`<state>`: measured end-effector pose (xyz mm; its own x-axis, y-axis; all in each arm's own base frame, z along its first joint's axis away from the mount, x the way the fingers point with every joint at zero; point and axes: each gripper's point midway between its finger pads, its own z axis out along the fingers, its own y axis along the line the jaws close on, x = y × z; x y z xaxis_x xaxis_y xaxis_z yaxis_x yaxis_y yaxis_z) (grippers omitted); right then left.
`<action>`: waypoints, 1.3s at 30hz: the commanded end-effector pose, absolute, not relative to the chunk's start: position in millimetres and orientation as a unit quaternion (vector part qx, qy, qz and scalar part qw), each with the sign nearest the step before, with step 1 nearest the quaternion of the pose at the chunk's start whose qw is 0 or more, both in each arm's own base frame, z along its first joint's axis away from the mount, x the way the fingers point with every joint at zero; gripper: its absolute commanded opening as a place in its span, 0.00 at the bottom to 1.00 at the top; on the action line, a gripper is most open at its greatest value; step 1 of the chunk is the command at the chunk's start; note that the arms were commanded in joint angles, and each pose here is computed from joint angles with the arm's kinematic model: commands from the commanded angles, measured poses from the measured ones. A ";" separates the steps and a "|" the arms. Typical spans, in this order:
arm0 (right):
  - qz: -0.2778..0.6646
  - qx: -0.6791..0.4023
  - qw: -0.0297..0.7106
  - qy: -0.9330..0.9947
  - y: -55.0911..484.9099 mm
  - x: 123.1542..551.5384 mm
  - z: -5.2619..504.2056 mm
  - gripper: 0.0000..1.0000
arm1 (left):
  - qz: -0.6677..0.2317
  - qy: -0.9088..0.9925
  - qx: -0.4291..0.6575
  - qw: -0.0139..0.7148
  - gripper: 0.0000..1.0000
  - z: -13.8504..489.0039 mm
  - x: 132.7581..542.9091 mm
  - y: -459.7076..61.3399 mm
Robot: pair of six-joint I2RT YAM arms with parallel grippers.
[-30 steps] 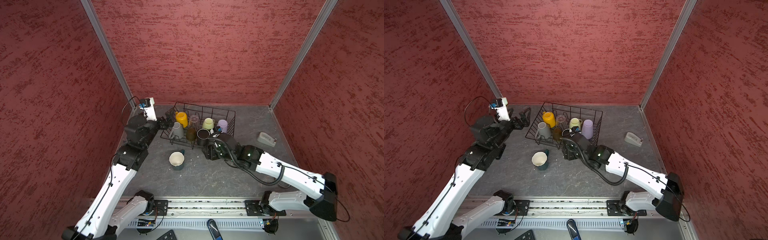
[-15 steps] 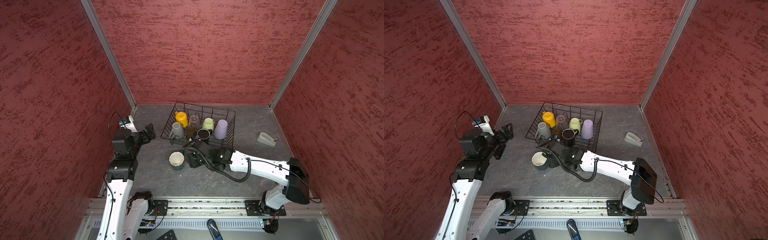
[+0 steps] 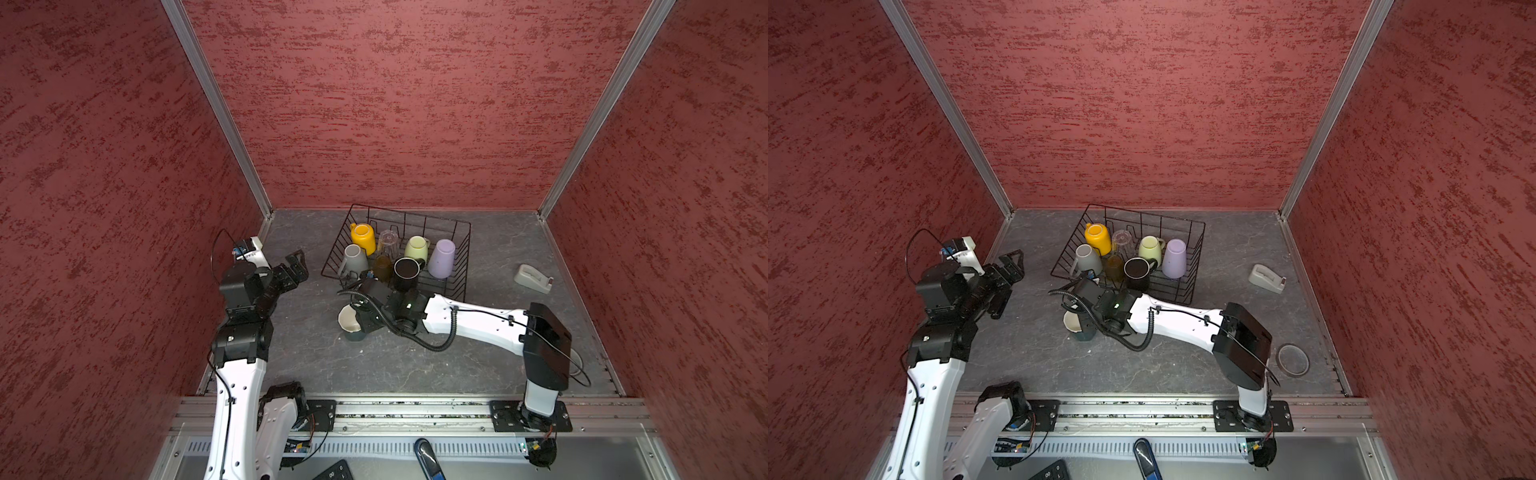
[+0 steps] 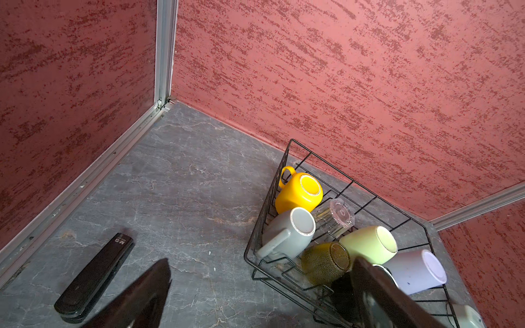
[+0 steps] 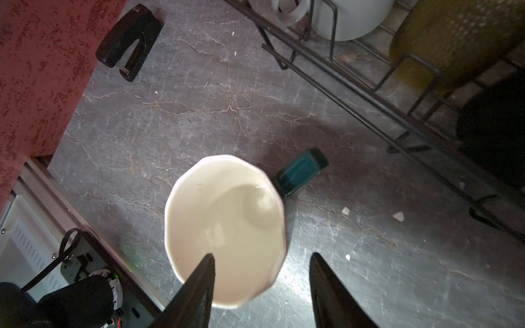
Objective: Load cups into a dish rack
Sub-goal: Place the cup upside down at the dish rack, then pick up the cup from the center of the table.
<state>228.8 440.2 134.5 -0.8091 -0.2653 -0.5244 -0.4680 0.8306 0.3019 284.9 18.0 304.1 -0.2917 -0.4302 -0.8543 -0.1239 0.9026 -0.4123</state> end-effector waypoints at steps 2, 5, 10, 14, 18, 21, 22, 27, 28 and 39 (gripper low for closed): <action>0.202 -0.206 0.231 0.929 446.5 229.4 125.5 0.51 | -0.144 0.788 -0.167 0.575 1.00 306.6 283.0 15.0; 0.194 -0.207 0.229 0.931 447.2 231.0 116.5 0.49 | -0.146 0.787 -0.163 0.576 1.00 307.6 282.6 13.1; 0.181 -0.208 0.230 0.933 450.3 235.7 105.1 0.44 | -0.149 0.788 -0.159 0.576 1.00 307.3 282.1 11.0; 0.180 -0.213 0.226 0.933 455.0 236.8 97.7 0.38 | -0.149 0.787 -0.157 0.577 1.00 307.8 281.3 10.4; 0.178 -0.214 0.226 0.934 454.6 236.7 95.0 0.28 | -0.151 0.787 -0.155 0.578 1.00 308.5 281.0 9.3; 0.180 -0.215 0.228 0.933 453.8 236.2 97.9 0.18 | -0.152 0.787 -0.153 0.578 1.00 308.2 281.1 8.5; 0.181 -0.215 0.228 0.932 453.1 235.9 99.0 0.16 | -0.152 0.787 -0.153 0.578 0.99 308.4 280.9 8.4; 0.196 -0.210 0.227 0.931 450.7 231.5 105.6 0.02 | -0.154 0.785 -0.149 0.581 1.00 309.4 281.1 7.4; 0.202 -0.208 0.226 0.930 450.5 230.1 107.4 0.00 | -0.155 0.783 -0.147 0.583 1.00 310.4 281.0 6.7; 0.306 -0.208 0.281 0.886 423.9 210.9 202.5 0.00 | -0.208 0.733 -0.104 0.639 1.00 342.3 268.0 -13.1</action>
